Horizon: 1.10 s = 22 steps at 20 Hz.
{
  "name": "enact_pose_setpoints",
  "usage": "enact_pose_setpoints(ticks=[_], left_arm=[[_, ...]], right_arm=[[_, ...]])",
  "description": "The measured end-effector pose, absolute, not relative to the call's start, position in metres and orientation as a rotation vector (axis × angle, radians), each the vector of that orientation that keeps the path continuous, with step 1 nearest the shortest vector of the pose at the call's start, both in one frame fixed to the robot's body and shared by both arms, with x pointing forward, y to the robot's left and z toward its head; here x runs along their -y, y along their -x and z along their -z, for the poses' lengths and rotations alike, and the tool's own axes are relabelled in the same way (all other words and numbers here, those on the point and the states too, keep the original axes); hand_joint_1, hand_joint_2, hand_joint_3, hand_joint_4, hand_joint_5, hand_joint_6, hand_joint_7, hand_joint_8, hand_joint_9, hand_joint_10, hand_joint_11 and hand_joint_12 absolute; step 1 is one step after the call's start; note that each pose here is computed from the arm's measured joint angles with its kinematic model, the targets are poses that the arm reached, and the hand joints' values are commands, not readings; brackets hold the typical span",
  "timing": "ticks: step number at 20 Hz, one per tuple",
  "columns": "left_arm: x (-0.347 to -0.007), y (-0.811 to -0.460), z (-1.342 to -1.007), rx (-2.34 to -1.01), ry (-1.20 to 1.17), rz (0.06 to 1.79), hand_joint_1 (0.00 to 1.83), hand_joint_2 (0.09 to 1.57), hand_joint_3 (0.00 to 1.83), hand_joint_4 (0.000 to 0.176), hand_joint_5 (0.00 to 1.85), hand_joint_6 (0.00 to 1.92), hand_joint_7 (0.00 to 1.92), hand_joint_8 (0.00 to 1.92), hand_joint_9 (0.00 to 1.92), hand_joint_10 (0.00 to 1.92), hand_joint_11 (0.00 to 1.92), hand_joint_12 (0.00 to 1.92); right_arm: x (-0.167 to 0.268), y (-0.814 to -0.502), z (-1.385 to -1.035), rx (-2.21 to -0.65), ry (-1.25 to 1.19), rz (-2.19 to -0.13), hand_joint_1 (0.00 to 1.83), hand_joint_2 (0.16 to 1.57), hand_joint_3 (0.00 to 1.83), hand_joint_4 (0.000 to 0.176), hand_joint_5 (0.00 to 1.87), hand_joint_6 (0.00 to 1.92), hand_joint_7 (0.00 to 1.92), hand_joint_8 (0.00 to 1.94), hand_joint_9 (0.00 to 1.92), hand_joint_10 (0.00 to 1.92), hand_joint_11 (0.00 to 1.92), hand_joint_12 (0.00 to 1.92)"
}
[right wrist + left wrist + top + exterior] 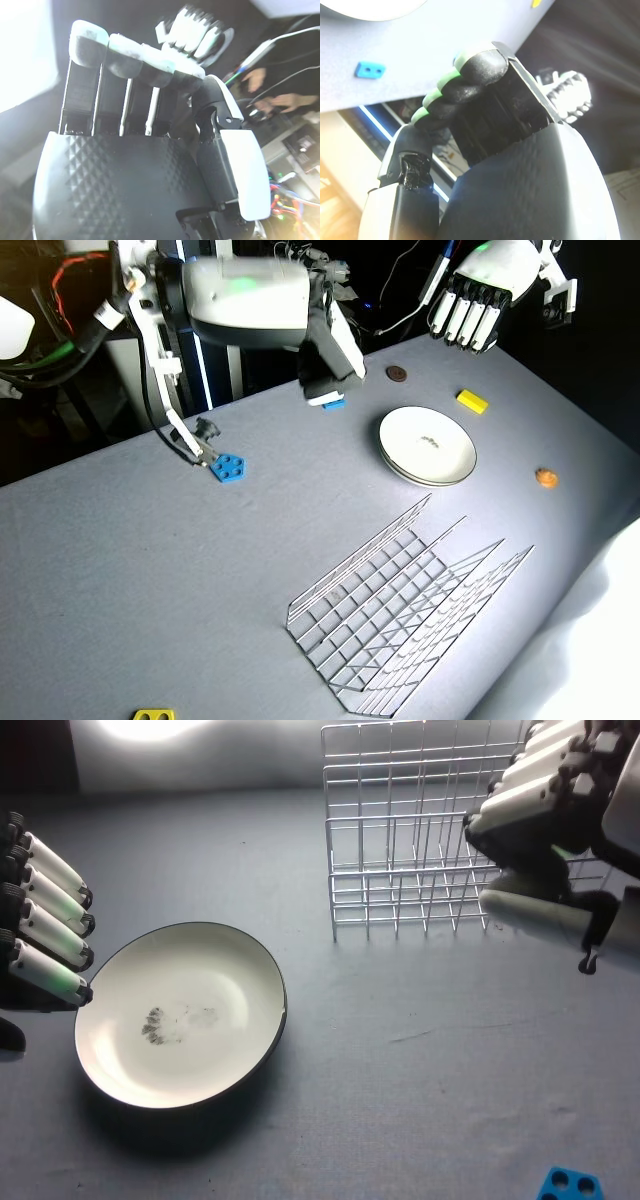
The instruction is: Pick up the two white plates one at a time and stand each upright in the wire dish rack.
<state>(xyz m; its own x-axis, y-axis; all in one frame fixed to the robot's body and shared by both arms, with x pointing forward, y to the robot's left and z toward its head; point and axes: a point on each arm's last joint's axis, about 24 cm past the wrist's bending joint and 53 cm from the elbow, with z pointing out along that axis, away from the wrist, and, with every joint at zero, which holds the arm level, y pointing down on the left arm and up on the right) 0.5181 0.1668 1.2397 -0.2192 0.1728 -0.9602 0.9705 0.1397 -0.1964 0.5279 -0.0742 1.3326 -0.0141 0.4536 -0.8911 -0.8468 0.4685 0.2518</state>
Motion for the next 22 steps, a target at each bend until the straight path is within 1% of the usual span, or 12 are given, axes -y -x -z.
enact_pose_setpoints(ticks=[1,2,3,5,8,10,13,15,17,19,20,22], left_arm=[[-0.167,-0.518,-1.24,-1.56,-1.147,1.174,0.0,0.98,0.25,0.0,0.06,0.04,0.05,0.04,0.04,0.05,0.0,0.23],[-0.168,-0.519,-1.239,-1.565,-1.144,1.167,0.0,1.04,0.12,0.0,0.08,0.01,0.06,0.01,0.06,0.01,0.0,0.2],[-0.168,-0.52,-1.238,-1.572,-1.143,1.165,0.0,1.09,0.04,0.0,0.08,0.0,0.06,0.0,0.08,0.0,0.0,0.28],[-0.165,-0.519,-1.243,-1.57,-1.124,1.2,0.0,1.09,0.01,0.0,0.04,0.0,0.05,0.0,0.06,0.0,0.0,0.26],[-0.162,-0.518,-1.243,-1.58,-1.125,1.203,0.0,1.09,0.0,0.0,0.04,0.0,0.03,0.0,0.05,0.0,0.0,0.25],[-0.161,-0.514,-1.236,-1.598,-1.156,1.201,0.0,1.09,0.0,0.0,0.03,0.0,0.01,0.0,0.02,0.0,0.0,0.17],[-0.166,-0.517,-1.229,-1.62,-1.175,1.171,0.0,1.08,0.0,0.0,0.04,0.0,0.03,0.0,0.03,0.0,0.0,0.18],[-0.168,-0.519,-1.228,-1.63,-1.168,1.168,0.0,1.07,0.0,0.0,0.03,0.0,0.02,0.0,0.03,0.0,0.0,0.18],[-0.17,-0.518,-1.222,-1.652,-1.175,1.161,0.0,1.07,0.0,0.0,0.02,0.01,0.01,0.0,0.01,0.0,0.01,0.09],[-0.174,-0.519,-1.213,-1.686,-1.176,1.151,0.0,1.07,0.0,0.0,0.01,0.0,0.0,0.0,0.0,0.0,0.0,0.1],[-0.175,-0.519,-1.206,-1.705,-1.182,1.138,0.0,1.08,0.0,0.0,0.04,0.0,0.02,0.0,0.03,0.0,0.0,0.18],[-0.176,-0.52,-1.187,-1.763,-1.202,1.116,0.0,1.07,0.0,0.0,0.03,0.0,0.01,0.0,0.02,0.0,0.0,0.15]], right_arm=[[0.074,-0.528,-1.332,-1.178,0.431,-1.066,0.0,1.21,0.21,0.0,0.06,0.03,0.06,0.04,0.02,0.06,0.01,0.01],[0.073,-0.528,-1.331,-1.176,0.442,-1.054,0.0,1.27,0.08,0.0,0.07,0.02,0.08,0.01,0.04,0.04,0.01,0.01],[0.073,-0.528,-1.331,-1.172,0.448,-1.044,0.0,1.31,0.02,0.0,0.08,0.01,0.08,0.0,0.03,0.02,0.0,0.0],[0.074,-0.525,-1.337,-1.148,0.448,-1.048,0.0,1.31,0.01,0.0,0.1,0.01,0.1,0.01,0.06,0.03,0.01,0.01],[0.073,-0.527,-1.333,-1.165,0.453,-1.04,0.0,1.31,0.01,0.0,0.08,0.0,0.08,0.0,0.04,0.02,0.0,0.0],[0.072,-0.531,-1.323,-1.211,0.456,-1.024,0.0,1.31,0.01,0.0,0.09,0.01,0.1,0.01,0.06,0.03,0.01,0.0],[0.076,-0.54,-1.318,-1.264,0.39,-1.045,0.0,1.29,0.0,0.0,0.11,0.01,0.11,0.01,0.07,0.02,0.02,0.02],[0.077,-0.542,-1.318,-1.267,0.379,-1.046,0.0,1.29,0.0,0.0,0.09,0.0,0.09,0.0,0.05,0.01,0.0,0.01],[0.077,-0.541,-1.316,-1.272,0.379,-1.053,0.0,1.28,0.0,0.0,0.09,0.0,0.09,0.0,0.05,0.01,0.0,0.02],[0.076,-0.538,-1.31,-1.278,0.387,-1.062,0.0,1.31,0.01,0.0,0.08,0.0,0.07,0.0,0.02,0.0,0.0,0.0],[0.076,-0.536,-1.306,-1.276,0.385,-1.072,0.14,1.29,0.0,0.0,0.04,0.0,0.02,0.0,0.0,0.0,0.0,0.0],[0.075,-0.529,-1.305,-1.249,0.382,-1.102,0.23,1.28,0.0,0.0,0.0,0.0,0.0,0.0,0.0,0.0,0.0,0.0]])
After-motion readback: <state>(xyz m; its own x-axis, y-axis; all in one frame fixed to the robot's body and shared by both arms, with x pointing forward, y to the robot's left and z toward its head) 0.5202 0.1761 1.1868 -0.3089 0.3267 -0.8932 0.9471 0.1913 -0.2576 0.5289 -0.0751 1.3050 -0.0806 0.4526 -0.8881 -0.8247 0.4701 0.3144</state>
